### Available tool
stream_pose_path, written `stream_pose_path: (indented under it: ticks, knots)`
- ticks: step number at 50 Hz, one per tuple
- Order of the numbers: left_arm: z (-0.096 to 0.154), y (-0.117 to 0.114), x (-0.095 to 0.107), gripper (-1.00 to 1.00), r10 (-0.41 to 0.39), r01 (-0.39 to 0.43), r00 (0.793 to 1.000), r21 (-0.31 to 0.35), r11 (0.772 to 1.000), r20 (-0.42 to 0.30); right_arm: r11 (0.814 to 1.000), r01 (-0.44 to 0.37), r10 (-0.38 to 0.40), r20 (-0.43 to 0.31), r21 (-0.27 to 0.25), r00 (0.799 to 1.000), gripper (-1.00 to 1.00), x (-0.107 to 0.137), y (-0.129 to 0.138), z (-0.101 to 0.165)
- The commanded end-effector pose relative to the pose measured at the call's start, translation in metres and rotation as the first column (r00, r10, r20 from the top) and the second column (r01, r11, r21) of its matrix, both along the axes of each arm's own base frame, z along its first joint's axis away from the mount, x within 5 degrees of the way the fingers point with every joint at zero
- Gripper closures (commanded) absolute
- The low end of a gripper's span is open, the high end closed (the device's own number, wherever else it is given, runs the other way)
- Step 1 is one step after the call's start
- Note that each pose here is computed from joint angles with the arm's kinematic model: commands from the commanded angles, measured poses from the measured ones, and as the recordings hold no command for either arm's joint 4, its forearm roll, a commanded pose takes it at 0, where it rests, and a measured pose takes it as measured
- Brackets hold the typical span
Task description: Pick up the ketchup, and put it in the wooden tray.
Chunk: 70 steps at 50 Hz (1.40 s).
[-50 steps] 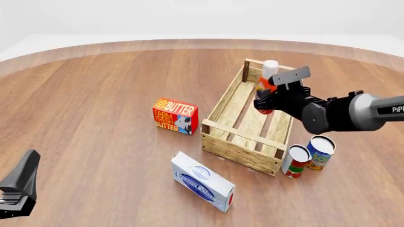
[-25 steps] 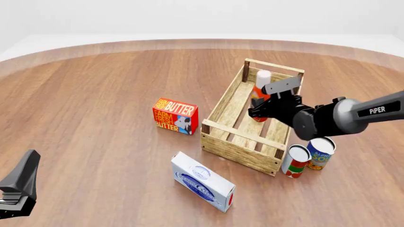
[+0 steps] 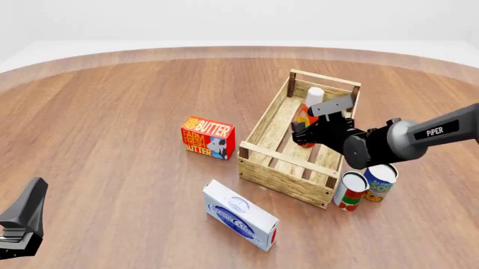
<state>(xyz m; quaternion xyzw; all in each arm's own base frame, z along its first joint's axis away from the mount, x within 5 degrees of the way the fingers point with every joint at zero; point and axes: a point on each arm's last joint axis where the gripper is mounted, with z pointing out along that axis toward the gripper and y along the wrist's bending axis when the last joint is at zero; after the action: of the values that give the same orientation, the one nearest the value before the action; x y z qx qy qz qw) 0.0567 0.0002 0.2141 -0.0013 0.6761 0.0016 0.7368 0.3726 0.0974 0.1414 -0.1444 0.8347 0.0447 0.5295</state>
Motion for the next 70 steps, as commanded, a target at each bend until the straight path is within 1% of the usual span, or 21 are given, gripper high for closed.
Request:
stream_pose_path:
  ticks: [1, 24, 37, 46, 57, 70]
  knots:
    - [0.0, 0.0, 0.0, -1.0, 0.0, 0.0, 1.0, 0.0, 1.0, 0.0, 1.0, 0.015, -0.015, -0.001, 0.012, 1.0, -1.0, 0.0, -0.004, 0.0]
    - [0.0, 0.0, 0.0, -1.0, 0.0, 0.0, 1.0, 0.0, 1.0, 0.0, 0.999, 0.019, -0.021, 0.053, 0.032, 0.998, -1.0, -0.008, -0.007, 0.027]
    - [0.0, 0.0, 0.0, -1.0, 0.0, 0.0, 1.0, 0.001, 1.0, 0.0, 0.999, 0.001, -0.005, 0.097, 0.043, 0.995, -1.0, -0.021, -0.004, 0.054]
    - [0.0, 0.0, 0.0, -1.0, 0.006, -0.006, 1.0, 0.0, 1.0, 0.0, 0.999, -0.011, 0.006, 0.125, 0.042, 0.992, -1.0, -0.032, -0.004, 0.073]
    - [0.0, 0.0, 0.0, -1.0, 0.006, -0.006, 1.0, 0.0, 1.0, 0.0, 0.999, -0.009, 0.004, 0.139, 0.038, 0.99, -1.0, -0.045, -0.009, 0.084]
    - [0.0, 0.0, 0.001, -1.0, 0.006, -0.006, 1.0, 0.0, 1.0, 0.0, 0.999, -0.011, 0.004, 0.159, 0.043, 0.987, -1.0, -0.069, -0.016, 0.095]
